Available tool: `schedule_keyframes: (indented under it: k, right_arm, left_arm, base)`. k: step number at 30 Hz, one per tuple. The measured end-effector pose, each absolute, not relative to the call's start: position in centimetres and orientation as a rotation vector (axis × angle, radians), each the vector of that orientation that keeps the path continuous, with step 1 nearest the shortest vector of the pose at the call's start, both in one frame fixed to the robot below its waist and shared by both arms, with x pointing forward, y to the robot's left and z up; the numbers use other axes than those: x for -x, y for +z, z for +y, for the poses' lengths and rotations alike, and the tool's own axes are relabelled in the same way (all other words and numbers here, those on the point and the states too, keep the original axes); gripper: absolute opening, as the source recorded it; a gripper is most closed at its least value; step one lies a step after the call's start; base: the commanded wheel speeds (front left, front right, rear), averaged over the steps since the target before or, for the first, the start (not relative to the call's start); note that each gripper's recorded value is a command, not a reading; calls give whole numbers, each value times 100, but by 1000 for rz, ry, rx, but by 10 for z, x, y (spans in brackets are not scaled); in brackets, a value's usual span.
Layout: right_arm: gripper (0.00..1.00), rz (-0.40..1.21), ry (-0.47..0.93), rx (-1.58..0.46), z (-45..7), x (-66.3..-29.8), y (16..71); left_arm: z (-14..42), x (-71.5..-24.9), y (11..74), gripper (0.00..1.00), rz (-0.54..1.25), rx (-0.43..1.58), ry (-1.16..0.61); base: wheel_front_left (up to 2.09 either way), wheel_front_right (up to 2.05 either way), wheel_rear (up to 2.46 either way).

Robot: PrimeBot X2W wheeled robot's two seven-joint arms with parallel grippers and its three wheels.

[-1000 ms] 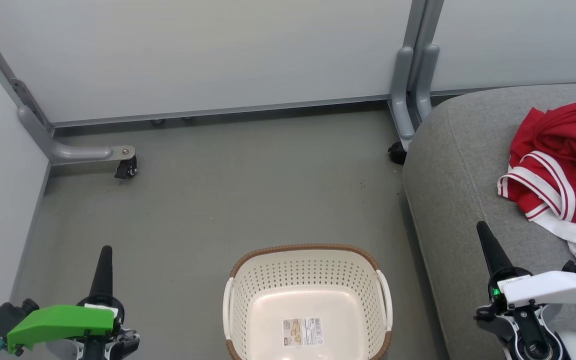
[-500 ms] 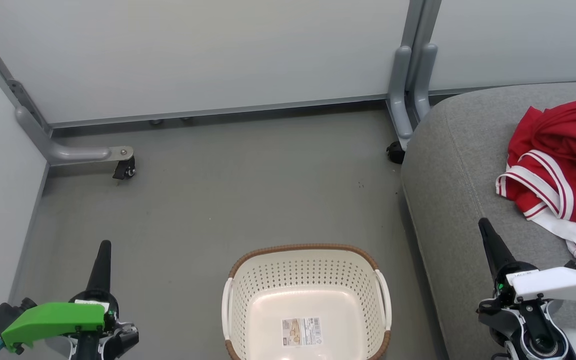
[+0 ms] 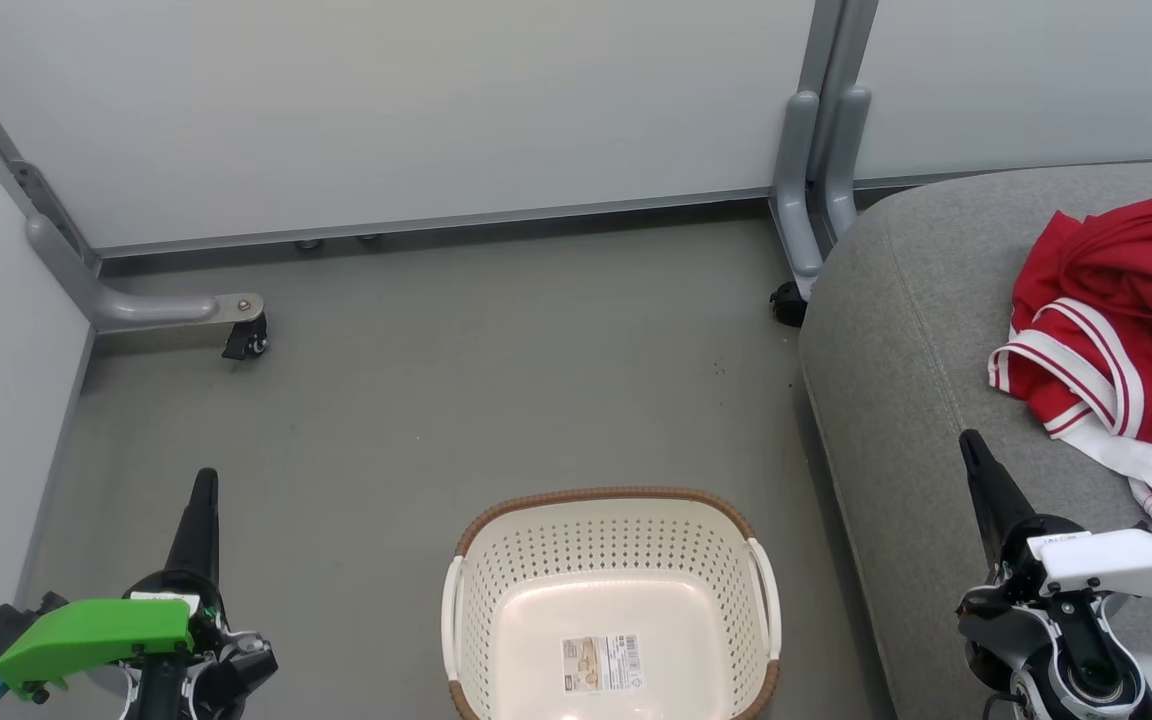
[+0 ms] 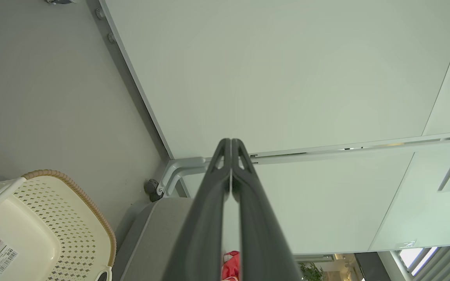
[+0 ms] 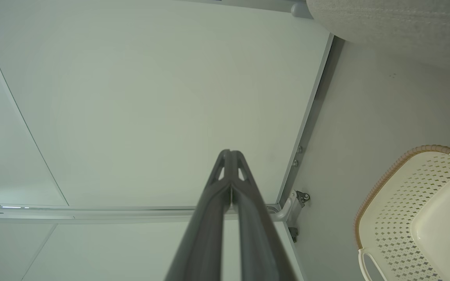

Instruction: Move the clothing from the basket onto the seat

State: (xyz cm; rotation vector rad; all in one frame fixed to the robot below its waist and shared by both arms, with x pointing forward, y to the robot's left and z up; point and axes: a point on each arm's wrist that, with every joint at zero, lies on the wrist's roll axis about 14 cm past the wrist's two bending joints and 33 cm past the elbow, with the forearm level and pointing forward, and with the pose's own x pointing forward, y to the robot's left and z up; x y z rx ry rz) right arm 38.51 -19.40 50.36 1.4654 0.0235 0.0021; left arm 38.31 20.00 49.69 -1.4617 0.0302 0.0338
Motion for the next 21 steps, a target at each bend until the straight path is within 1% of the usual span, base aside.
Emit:
schedule_keyframes:
  k: [15,21]
  right_arm:
    - [0,7,-11,-1569,-200,-387,504]
    - [0,5,-6,-1574,-200,-388,505]
  left_arm:
    - [200,-387,504,0,10,1572,11]
    - [200,-388,504,0,8,1575,9]
  base:
    - [0,0,0]
    - [0,0,0]
